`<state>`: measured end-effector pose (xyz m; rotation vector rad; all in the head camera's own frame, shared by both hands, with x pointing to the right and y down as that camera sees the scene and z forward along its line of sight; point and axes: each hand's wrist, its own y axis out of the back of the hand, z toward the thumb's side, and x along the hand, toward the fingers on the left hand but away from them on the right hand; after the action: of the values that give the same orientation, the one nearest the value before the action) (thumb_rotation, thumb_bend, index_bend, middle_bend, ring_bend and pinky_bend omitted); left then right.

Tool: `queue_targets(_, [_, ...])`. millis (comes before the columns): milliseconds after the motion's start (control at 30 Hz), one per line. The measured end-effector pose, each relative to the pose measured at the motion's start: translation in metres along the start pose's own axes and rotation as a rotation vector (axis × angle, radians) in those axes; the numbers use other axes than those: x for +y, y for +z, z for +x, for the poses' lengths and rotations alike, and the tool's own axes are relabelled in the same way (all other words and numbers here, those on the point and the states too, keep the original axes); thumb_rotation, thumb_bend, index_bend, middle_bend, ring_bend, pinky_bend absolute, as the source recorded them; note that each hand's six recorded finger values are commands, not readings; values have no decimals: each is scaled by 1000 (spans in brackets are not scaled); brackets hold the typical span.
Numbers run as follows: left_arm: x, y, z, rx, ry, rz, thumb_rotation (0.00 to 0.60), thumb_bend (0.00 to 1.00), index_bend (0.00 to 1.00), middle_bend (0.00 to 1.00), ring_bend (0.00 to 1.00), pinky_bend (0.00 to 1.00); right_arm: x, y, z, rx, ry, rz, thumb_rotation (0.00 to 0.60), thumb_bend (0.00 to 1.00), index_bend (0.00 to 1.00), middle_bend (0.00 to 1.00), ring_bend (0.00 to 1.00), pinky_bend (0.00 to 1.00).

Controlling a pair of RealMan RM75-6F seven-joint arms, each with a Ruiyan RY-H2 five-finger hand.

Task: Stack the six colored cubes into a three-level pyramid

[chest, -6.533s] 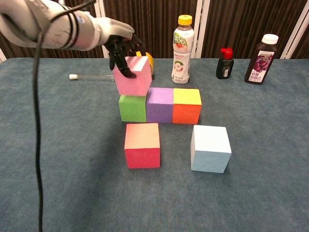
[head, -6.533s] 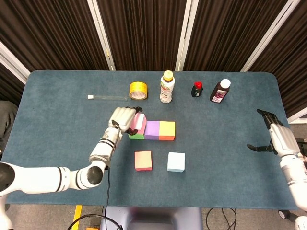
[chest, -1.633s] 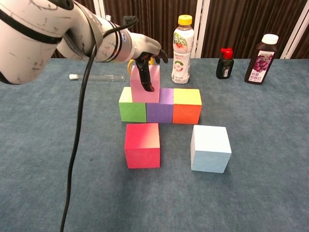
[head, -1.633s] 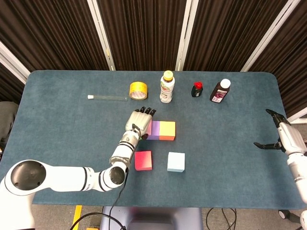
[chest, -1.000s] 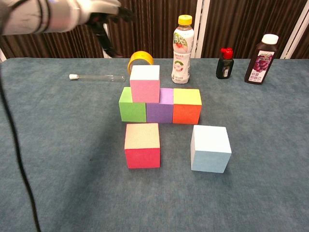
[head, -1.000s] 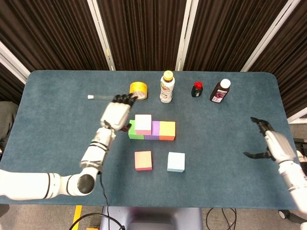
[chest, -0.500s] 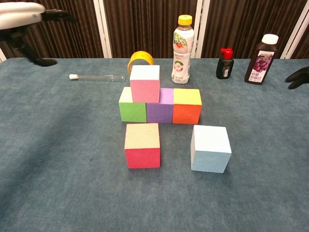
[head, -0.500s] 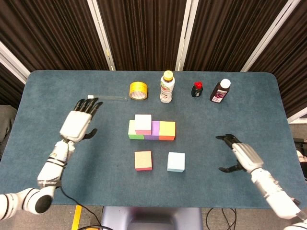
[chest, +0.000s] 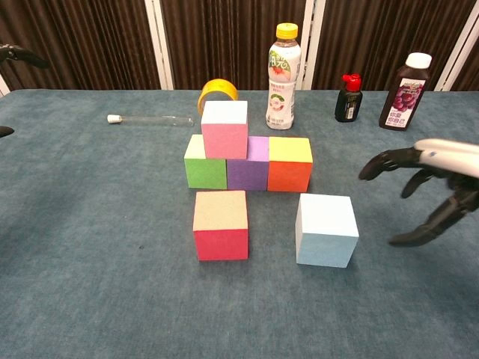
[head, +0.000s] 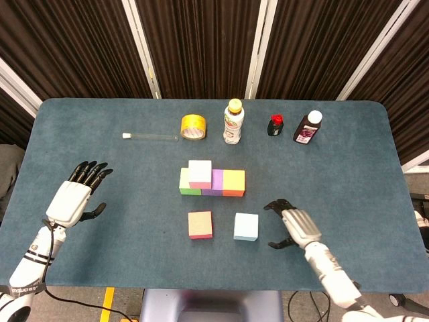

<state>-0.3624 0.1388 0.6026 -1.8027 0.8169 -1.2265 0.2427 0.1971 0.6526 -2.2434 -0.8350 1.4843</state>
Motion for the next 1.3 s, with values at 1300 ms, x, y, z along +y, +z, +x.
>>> queue_targets(1300, [-3, -25, 1, 23, 8, -74, 600, 310, 141, 41, 14, 84, 90, 56, -48, 27, -179, 70, 600, 273, 560, 322, 219, 367])
